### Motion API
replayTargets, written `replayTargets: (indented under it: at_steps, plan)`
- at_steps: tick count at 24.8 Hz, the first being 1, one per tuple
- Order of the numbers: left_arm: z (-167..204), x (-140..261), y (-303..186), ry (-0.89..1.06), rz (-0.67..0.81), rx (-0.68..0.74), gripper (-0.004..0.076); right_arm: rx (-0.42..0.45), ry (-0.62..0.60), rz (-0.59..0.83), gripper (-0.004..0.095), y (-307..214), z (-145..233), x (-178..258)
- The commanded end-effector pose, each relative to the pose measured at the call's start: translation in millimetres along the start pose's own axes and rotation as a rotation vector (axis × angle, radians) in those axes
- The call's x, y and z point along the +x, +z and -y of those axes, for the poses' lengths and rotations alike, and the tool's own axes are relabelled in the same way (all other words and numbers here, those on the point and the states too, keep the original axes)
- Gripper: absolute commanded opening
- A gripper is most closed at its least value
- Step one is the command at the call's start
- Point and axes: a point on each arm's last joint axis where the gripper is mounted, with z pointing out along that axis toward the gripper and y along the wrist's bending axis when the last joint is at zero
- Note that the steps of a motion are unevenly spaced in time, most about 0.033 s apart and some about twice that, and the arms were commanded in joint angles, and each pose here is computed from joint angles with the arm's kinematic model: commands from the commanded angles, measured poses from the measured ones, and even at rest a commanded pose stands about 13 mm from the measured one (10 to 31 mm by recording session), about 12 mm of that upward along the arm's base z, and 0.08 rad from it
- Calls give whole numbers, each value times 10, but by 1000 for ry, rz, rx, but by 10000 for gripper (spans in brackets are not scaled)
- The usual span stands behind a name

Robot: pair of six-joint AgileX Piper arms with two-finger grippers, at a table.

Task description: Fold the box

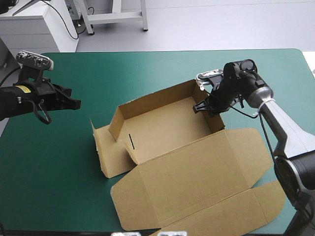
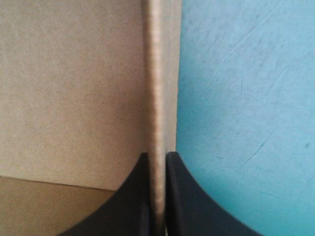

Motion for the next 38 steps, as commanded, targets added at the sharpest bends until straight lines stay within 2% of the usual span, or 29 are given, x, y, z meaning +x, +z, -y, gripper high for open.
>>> replayTargets:
  at_steps: [1, 8, 16, 26, 30, 33, 38]
  plan:
    - [22, -101, -147, 0, 104, -18, -9, 1, -13, 180, -20, -702, -83, 21]
    - [4, -93, -147, 8, 95, -38, -9, 49, 12, 352, -20, -1358, -18, 214]
    - [-9, -88, -147, 11, 89, -53, -9, 113, 77, 480, -20, -1869, 202, 527]
    - [-45, -76, -108, 25, 65, -77, -9, 52, 92, 578, -20, -2160, 271, 734]
    - [-118, -40, 160, 4, -4, -57, -9, 26, 88, 585, -20, -2165, 246, 730]
    - [-183, 57, 545, -58, -62, -10, -9, 14, 87, 588, -20, -2166, 236, 728]
    - [-106, 203, 957, -177, -54, 172, -9, -5, 87, 594, -20, -2169, 220, 722]
